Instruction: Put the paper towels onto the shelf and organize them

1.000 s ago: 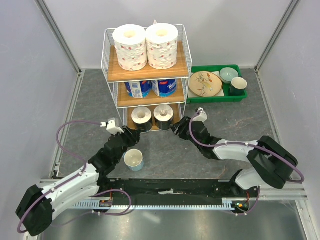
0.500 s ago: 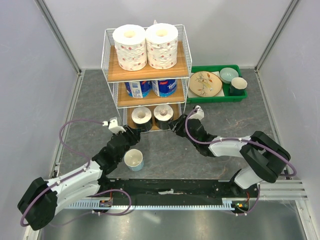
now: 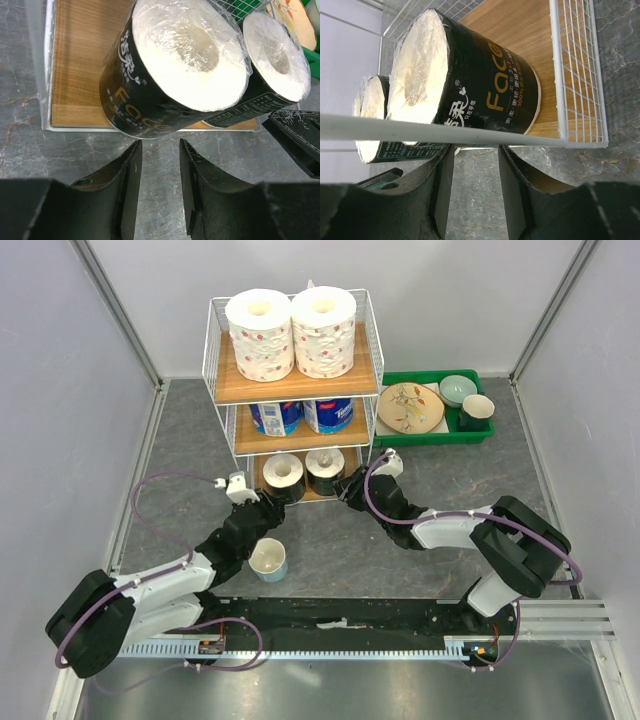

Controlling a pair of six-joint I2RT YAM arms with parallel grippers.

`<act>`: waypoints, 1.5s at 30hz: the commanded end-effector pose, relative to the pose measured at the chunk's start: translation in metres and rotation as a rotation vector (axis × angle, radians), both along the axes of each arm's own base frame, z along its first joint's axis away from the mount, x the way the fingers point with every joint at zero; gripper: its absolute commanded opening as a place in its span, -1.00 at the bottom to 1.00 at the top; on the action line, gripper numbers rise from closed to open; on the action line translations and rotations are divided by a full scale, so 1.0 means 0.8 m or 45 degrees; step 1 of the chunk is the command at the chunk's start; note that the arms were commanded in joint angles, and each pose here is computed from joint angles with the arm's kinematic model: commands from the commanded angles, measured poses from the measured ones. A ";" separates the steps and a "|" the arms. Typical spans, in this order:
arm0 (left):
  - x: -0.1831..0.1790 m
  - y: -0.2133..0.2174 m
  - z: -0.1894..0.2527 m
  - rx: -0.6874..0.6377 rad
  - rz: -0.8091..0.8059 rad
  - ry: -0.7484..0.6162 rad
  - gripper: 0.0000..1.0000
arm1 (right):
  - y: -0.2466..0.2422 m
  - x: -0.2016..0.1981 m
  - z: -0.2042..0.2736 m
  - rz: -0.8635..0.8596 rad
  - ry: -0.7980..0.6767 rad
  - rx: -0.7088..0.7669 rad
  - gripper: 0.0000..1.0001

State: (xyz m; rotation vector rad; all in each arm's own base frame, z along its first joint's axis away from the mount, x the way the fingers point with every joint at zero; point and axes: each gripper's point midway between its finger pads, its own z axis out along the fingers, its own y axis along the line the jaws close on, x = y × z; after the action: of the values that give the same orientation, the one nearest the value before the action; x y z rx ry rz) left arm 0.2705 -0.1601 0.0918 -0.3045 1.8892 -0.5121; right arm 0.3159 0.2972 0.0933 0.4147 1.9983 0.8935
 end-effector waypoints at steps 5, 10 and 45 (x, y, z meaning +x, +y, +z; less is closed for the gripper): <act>0.032 -0.008 0.042 -0.021 0.044 -0.135 -0.16 | 0.012 0.011 0.024 0.004 -0.069 0.044 -0.04; 0.037 -0.008 0.042 -0.016 0.054 -0.138 -0.17 | 0.013 0.011 0.025 0.004 -0.070 0.042 -0.03; 0.056 -0.023 0.033 0.006 0.030 -0.124 -0.19 | 0.021 0.013 0.026 0.030 -0.073 0.050 -0.03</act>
State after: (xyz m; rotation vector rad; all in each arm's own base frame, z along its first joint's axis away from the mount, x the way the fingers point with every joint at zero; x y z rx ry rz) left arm 0.3012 -0.1754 0.0938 -0.2900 1.8690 -0.4920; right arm 0.3200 0.3033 0.0933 0.4022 1.9964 0.9012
